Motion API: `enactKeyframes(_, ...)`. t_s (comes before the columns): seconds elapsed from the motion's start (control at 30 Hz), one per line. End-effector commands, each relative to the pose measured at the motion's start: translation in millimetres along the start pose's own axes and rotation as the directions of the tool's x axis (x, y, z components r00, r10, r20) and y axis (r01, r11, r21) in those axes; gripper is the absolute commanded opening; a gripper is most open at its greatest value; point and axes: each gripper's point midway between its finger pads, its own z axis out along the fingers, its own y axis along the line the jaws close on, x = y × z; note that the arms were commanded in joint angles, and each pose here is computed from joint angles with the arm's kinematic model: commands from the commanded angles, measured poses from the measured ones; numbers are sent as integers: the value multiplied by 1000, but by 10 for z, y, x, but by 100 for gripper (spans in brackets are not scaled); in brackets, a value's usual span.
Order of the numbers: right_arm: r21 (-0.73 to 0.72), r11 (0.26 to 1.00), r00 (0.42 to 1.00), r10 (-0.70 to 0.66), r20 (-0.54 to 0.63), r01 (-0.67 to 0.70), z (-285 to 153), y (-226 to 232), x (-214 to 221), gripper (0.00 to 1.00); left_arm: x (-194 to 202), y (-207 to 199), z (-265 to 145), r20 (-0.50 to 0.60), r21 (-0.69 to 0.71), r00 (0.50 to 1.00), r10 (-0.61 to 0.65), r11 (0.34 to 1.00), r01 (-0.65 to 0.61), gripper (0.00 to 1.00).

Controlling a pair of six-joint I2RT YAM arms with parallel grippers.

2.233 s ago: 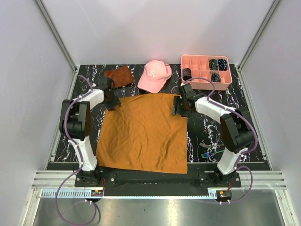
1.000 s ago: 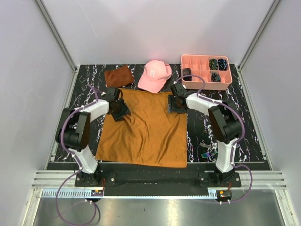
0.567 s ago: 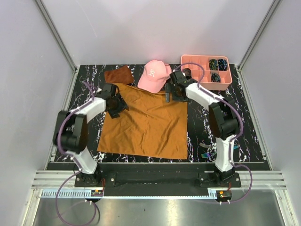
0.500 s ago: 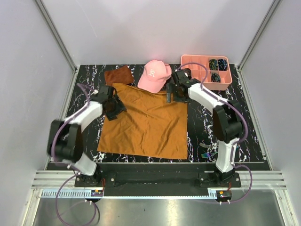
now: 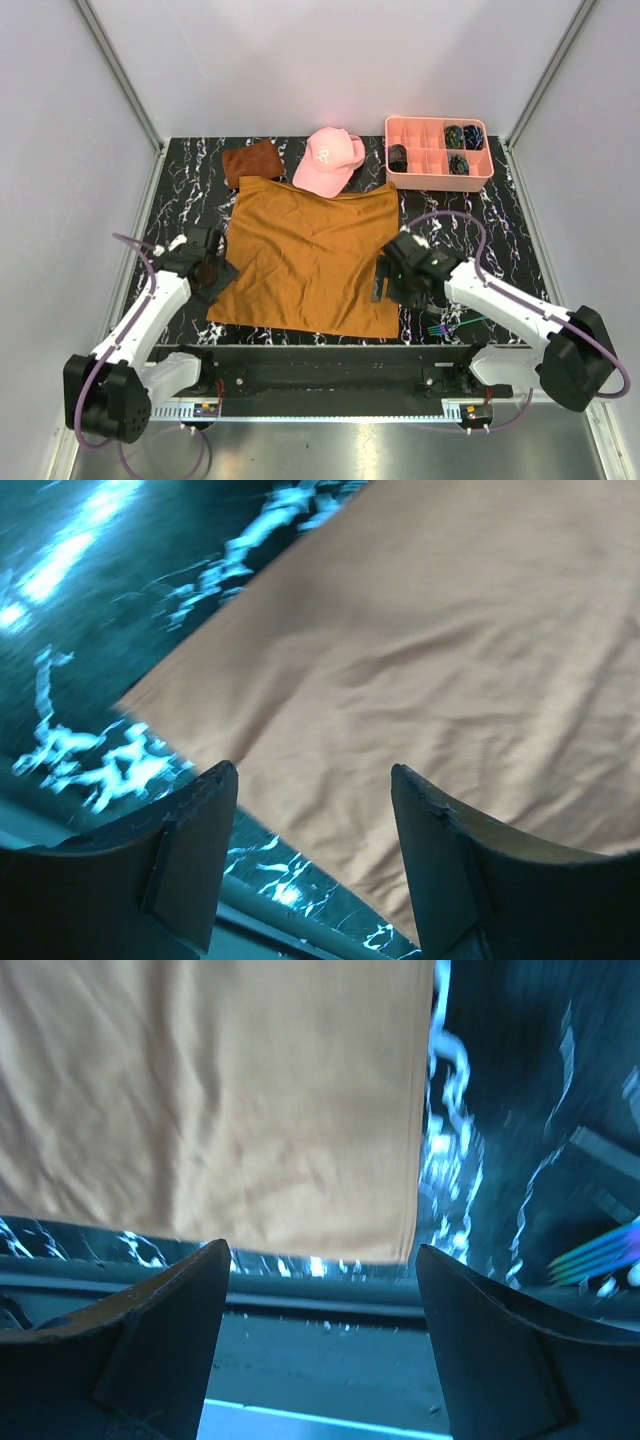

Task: Fold the napkin into a case and place the utensils inside
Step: Flatten out the crumpled napkin at the center of the board.

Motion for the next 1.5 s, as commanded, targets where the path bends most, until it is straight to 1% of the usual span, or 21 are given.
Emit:
enactKeyframes(0.0, 103, 985, 986, 144, -88, -135, 158, -168, 467, 84, -98, 203, -84, 75, -77, 988, -134, 987, 140, 65)
enactKeyframes(0.07, 125, 979, 979, 176, -103, -163, 205, -212, 561, 84, -119, 186, -105, 81, -70, 988, -133, 988, 139, 65)
enactKeyframes(0.1, 135, 975, 977, 189, -102, -174, 222, -273, 621, 81, -127, 187, -112, 85, -69, 988, -130, 988, 136, 64)
enactKeyframes(0.17, 109, 963, 964, 255, -71, -247, 214, -265, 611, 77, -155, 175, -126, 94, -64, 987, -129, 989, 135, 64)
enactKeyframes(0.2, 117, 958, 960, 271, -67, -262, 232, -321, 649, 72, -160, 170, -132, 95, -63, 987, -128, 989, 134, 63)
enactKeyframes(0.3, 117, 935, 940, 340, -20, -335, 221, -394, 636, 65, -164, 149, -146, 91, -55, 989, -117, 991, 122, 63)
enactKeyframes(0.33, 116, 921, 927, 375, -11, -371, 221, -395, 636, 55, -166, 147, -147, 91, -55, 989, -115, 991, 120, 63)
enactKeyframes(0.43, 113, 904, 910, 414, 5, -412, 220, -401, 621, 49, -182, 130, -168, 95, -46, 989, -110, 992, 115, 62)
enactKeyframes(0.67, 171, 885, 897, 441, -19, -432, 299, -402, 675, 49, -254, 68, -245, 119, -12, 987, -105, 994, 107, 62)
enactKeyframes(0.87, 204, 858, 874, 485, -23, -471, 314, -379, 681, 45, -312, 62, -286, 149, 4, 984, -95, 995, 95, 63)
enactKeyframes(1.0, 224, 840, 859, 511, -20, -494, 329, -378, 688, 45, -357, 42, -314, 164, 9, 983, -79, 997, 78, 63)
enactKeyframes(1.3, 260, 829, 852, 522, -40, -496, 381, -332, 719, 44, -429, 59, -391, 204, 33, 976, -76, 997, 71, 63)
enactKeyframes(1.47, 283, 815, 838, 543, -63, -507, 463, -330, 796, 39, -414, 60, -416, 200, 49, 977, -73, 997, 64, 64)
